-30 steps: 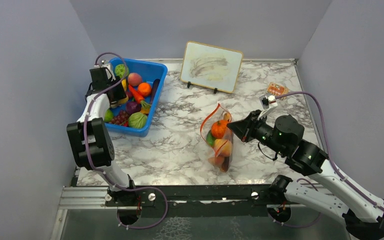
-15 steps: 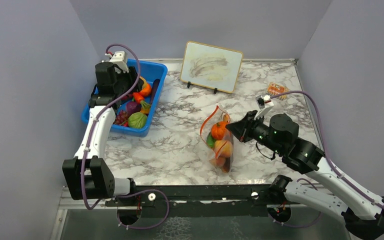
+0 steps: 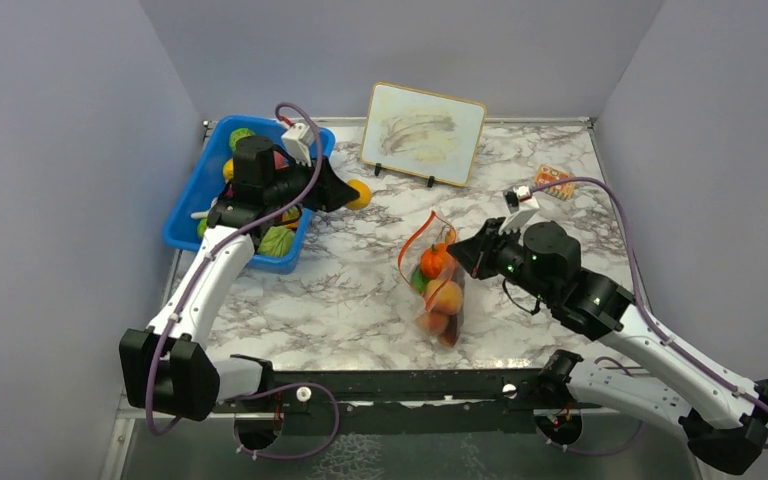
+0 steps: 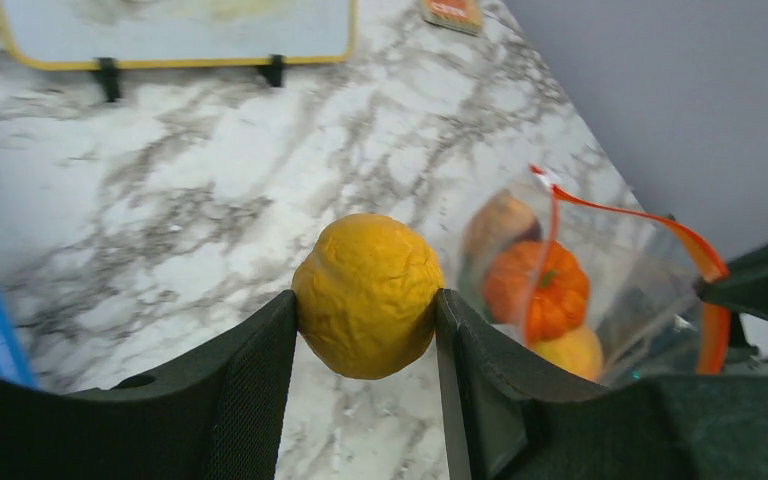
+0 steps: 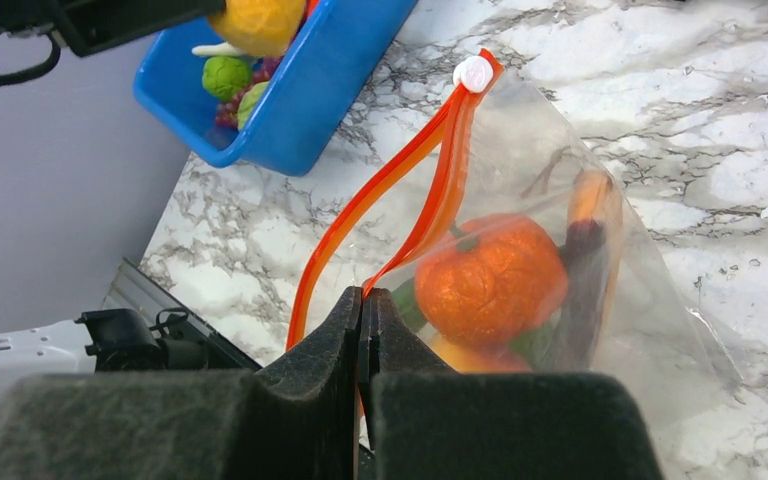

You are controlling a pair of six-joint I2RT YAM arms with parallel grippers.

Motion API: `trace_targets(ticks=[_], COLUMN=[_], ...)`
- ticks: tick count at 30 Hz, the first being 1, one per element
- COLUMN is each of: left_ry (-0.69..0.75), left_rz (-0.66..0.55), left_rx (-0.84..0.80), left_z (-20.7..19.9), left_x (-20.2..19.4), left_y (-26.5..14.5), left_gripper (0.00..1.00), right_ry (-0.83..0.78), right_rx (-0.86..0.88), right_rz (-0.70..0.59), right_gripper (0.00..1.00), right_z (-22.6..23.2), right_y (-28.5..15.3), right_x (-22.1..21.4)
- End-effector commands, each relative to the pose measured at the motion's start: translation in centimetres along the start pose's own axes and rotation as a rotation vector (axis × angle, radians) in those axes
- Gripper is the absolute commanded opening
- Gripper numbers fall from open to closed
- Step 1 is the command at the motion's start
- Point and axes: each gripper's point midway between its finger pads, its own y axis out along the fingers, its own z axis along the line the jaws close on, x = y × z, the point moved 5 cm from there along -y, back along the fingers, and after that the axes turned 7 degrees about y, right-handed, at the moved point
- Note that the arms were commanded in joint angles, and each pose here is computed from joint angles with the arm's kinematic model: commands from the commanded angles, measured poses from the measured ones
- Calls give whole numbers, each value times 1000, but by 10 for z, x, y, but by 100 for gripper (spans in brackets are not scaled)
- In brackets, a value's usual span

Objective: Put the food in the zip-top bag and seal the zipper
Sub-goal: Pick up the fake fruit from the bin, then place the fake fruit in the zipper food storage bag.

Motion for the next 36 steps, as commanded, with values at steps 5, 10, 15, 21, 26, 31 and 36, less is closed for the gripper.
trace_targets(ticks=[5, 10, 15, 21, 26, 31, 36], left_ry=[31, 63, 64, 58, 46, 39, 43], left_rz=[15, 37, 72, 126, 171, 227, 235], left_rx=[-386, -483, -524, -521, -497, -452, -455], left_z=[-103, -139, -156, -161, -161, -156, -159], left_x=[-13, -23, -36, -59, -78, -96, -97], left_y=[4, 7, 14, 23, 31, 39, 41], left_gripper=[32, 32, 32, 34, 34, 40, 62], right_ry=[22, 18, 11, -3, -13, -37, -65], right_rx=[25, 41, 67, 98, 109, 147, 166], right_rz=[-61, -59, -68, -86, -92, -84, -65], right_gripper=[1, 1, 1, 1, 1, 1, 1], right_z=[12, 14, 18, 24, 25, 29, 29], right_y=[9, 11, 10, 7, 6, 6, 8], right_x=[14, 14, 17, 22, 23, 22, 17])
